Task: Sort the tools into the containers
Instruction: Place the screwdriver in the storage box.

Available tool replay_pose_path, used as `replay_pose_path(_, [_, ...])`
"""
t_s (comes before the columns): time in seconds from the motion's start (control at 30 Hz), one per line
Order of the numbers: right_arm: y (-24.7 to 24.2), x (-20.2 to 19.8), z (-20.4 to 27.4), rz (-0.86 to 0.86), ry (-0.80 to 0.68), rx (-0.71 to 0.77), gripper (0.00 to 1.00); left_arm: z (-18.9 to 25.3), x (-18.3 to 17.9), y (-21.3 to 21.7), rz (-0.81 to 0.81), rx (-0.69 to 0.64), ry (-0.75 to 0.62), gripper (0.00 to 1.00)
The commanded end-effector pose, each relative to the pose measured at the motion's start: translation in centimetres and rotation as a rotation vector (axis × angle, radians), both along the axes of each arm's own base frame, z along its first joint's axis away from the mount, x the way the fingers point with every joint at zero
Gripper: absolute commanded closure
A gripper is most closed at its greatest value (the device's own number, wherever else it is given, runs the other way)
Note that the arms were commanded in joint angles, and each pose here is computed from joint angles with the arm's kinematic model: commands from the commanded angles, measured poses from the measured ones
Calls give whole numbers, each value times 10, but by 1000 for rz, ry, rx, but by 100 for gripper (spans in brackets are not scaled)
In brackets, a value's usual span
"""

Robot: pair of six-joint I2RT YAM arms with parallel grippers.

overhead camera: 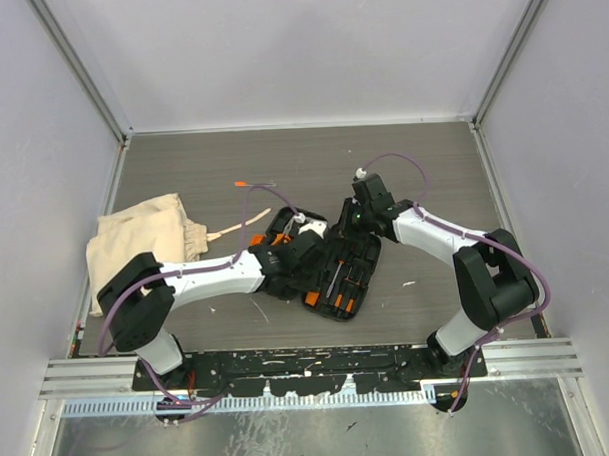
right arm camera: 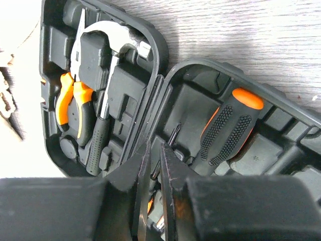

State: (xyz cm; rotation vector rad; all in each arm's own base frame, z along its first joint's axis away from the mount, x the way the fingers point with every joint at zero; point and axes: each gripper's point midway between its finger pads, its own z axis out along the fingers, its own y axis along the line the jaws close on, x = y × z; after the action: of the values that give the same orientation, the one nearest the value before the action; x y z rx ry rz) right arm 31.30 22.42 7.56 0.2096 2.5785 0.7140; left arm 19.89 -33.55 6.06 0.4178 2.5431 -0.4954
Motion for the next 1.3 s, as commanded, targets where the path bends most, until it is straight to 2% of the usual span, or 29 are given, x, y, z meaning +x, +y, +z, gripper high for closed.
replay_pose_path(0.0, [7, 15, 17, -28, -58, 26, 81, 28, 22, -20, 4, -53, -79, 62])
replay_pose_path(0.4, [7, 10, 8, -7, -34, 22, 80, 0, 29, -10, 22, 82, -71, 64])
replay_pose_path(0.6, [6, 10, 5, -12, -31, 13, 80, -12, 21, 0, 4, 122, -42, 81])
replay_pose_path(0.9, [4, 12, 18, -23, -65, 18, 78, 1, 15, -7, -41, 44, -46, 89])
replay_pose_path(0.97, [4, 11, 19, -18, -64, 16, 77, 6, 14, -10, -49, 23, -50, 88])
replay_pose_path(1.17, [2, 9, 24, -27, -74, 24, 77, 30, 17, -13, -43, -25, -85, 69])
replay_pose_path(1.27, [3, 7, 25, -22, -64, 26, 77, 41, 19, -14, -39, -43, -103, 67])
